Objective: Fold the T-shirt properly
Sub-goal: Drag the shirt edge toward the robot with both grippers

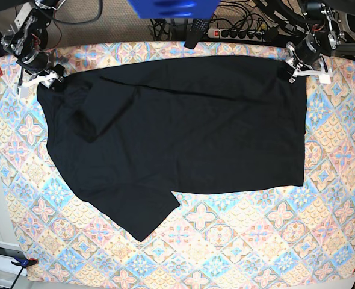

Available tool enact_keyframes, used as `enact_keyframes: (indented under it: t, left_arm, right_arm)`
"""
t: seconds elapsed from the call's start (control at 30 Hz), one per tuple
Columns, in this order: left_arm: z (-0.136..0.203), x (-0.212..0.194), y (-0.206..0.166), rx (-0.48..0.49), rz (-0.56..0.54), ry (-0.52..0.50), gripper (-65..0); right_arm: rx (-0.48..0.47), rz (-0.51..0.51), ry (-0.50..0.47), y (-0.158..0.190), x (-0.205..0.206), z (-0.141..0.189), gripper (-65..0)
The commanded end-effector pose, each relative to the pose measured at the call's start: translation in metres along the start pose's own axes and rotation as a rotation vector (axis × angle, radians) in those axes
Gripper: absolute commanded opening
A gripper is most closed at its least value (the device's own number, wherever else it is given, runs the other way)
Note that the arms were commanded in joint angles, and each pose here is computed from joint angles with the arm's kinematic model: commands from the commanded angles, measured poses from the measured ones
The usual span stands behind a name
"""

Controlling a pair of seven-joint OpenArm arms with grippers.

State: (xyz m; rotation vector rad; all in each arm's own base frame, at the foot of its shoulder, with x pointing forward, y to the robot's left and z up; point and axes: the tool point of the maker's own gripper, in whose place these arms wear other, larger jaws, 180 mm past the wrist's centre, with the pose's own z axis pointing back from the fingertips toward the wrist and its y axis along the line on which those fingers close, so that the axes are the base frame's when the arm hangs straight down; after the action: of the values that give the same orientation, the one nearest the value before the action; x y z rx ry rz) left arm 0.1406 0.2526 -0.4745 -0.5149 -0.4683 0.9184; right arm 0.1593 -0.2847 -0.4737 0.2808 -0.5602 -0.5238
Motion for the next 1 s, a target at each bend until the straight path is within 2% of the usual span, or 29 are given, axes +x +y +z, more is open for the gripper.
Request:
enact_keyframes:
  t: [0.0, 0.2, 0.27, 0.33, 0.43, 0.5, 0.6, 0.7, 0.8, 0.97]
  left_arm:
    - [0.003, 0.007, -0.003, -0.006, -0.015, -0.014, -64.9]
    - [0.003, 0.007, -0.003, -0.006, -0.015, -0.014, -64.9]
    - [0.003, 0.007, -0.003, -0.006, -0.015, -0.014, -64.9]
    - [0.003, 0.007, -0.003, -0.006, -0.015, -0.014, -64.9]
    - [0.003, 0.007, -0.003, -0.006, -0.015, -0.014, -64.9]
    - [0.003, 0.008, -0.003, -0.005, -0.016, -0.013, -64.9]
    - [0.004, 0.007, -0.002, -0.002, -0.017, -0.012, -64.9]
    - [0.004, 0.007, -0.001, 0.001, -0.018, -0.011, -64.9]
    - [0.007, 0.012, 0.001, 0.008, -0.029, -0.014, -64.9]
    - [0.008, 0.010, 0.004, 0.017, -0.030, -0.010, -64.9]
  right_arm:
    - [0.005, 0.023, 0.029, 0.003, -0.003, 0.000, -33.0]
    - [0.031, 0.027, 0.054, 0.014, -0.013, -0.008, -33.7]
    - [0.041, 0.037, 0.063, 0.019, -0.015, -0.010, -36.4]
    - [0.043, 0.039, 0.063, 0.020, -0.015, -0.011, -42.7]
    - [0.041, 0.038, 0.060, 0.019, -0.014, -0.010, -58.6]
    - [0.041, 0.043, 0.056, 0.020, -0.012, -0.009, -65.0]
    - [0.028, 0.043, 0.029, 0.016, -0.005, -0.003, -64.4]
    - [-0.030, 0.019, -0.022, -0.006, 0.006, 0.016, -64.6]
    - [-0.074, 0.017, -0.028, -0.022, 0.001, 0.031, -64.6]
    - [-0.094, 0.041, -0.015, -0.029, -0.007, 0.045, -64.6]
